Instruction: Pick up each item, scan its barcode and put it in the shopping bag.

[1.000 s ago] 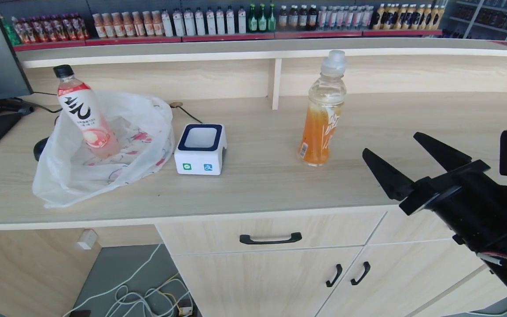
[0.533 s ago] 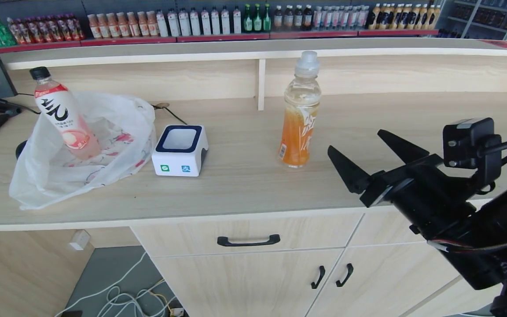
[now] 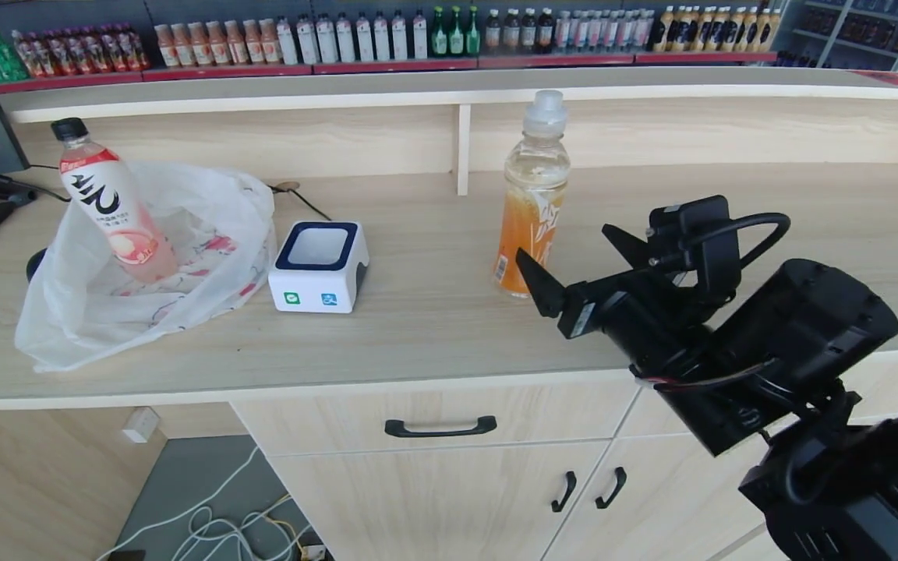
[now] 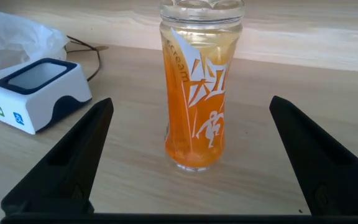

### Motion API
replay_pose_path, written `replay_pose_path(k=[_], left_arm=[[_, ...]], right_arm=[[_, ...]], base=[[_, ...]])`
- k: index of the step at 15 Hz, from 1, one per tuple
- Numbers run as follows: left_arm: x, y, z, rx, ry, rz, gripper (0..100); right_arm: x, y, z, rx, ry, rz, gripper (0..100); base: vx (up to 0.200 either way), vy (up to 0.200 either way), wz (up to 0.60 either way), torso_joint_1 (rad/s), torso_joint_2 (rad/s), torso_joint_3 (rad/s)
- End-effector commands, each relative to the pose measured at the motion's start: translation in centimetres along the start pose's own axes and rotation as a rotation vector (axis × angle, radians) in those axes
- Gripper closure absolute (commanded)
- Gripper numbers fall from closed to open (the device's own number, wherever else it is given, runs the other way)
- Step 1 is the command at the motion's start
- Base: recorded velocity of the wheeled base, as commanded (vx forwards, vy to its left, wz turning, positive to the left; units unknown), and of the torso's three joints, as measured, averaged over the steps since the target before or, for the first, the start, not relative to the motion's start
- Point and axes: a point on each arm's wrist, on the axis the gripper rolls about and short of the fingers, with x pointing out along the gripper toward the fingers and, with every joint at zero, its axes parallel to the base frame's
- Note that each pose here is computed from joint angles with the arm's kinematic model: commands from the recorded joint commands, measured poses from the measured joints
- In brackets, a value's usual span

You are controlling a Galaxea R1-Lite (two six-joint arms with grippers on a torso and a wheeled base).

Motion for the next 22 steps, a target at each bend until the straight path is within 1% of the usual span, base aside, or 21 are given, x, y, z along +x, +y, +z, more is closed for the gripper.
replay_pose_path(k=[1, 5, 8, 12, 13, 18, 20, 22], left_arm=[[0.0, 0.0, 0.0, 0.000, 0.000, 0.001, 0], [0.0, 0.0, 0.0, 0.000, 0.000, 0.000, 0], [0.0, 0.0, 0.0, 0.000, 0.000, 0.001, 0], [0.0, 0.0, 0.0, 0.000, 0.000, 0.001, 0], [0.0, 0.0, 0.0, 0.000, 0.000, 0.000, 0], [0.0, 0.0, 0.0, 0.000, 0.000, 0.001, 0], [0.0, 0.0, 0.0, -0.001, 0.000, 0.000, 0], [0.0, 0.0, 0.0, -0.001, 0.000, 0.000, 0]], right_arm=[[1.6, 0.3, 0.3, -0.001, 0.001, -0.002, 0], [2.8, 0.3, 0.2, -0.011, 0.031, -0.006, 0], [4.4, 0.8, -0.2, -0.007, 0.015, -0.008, 0], [6.0, 0.9, -1.0, -0.013, 0.027, -0.016, 0], [6.5, 0.8, -1.0, -0.012, 0.016, -0.024, 0], [7.4, 0.3, -1.5, -0.016, 0.013, -0.042, 0], [7.7, 0.1, -2.1, -0.021, 0.022, -0.042, 0], [8.4, 0.0, -2.4, -0.021, 0.012, -0.049, 0]], base=[[0.000, 0.000, 0.00, 0.000, 0.00, 0.000], [0.000, 0.000, 0.00, 0.000, 0.00, 0.000], [0.000, 0.000, 0.00, 0.000, 0.00, 0.000], [0.000, 0.000, 0.00, 0.000, 0.00, 0.000], [0.000, 0.000, 0.00, 0.000, 0.00, 0.000], [0.000, 0.000, 0.00, 0.000, 0.00, 0.000], [0.000, 0.000, 0.00, 0.000, 0.00, 0.000], [0.000, 0.000, 0.00, 0.000, 0.00, 0.000]])
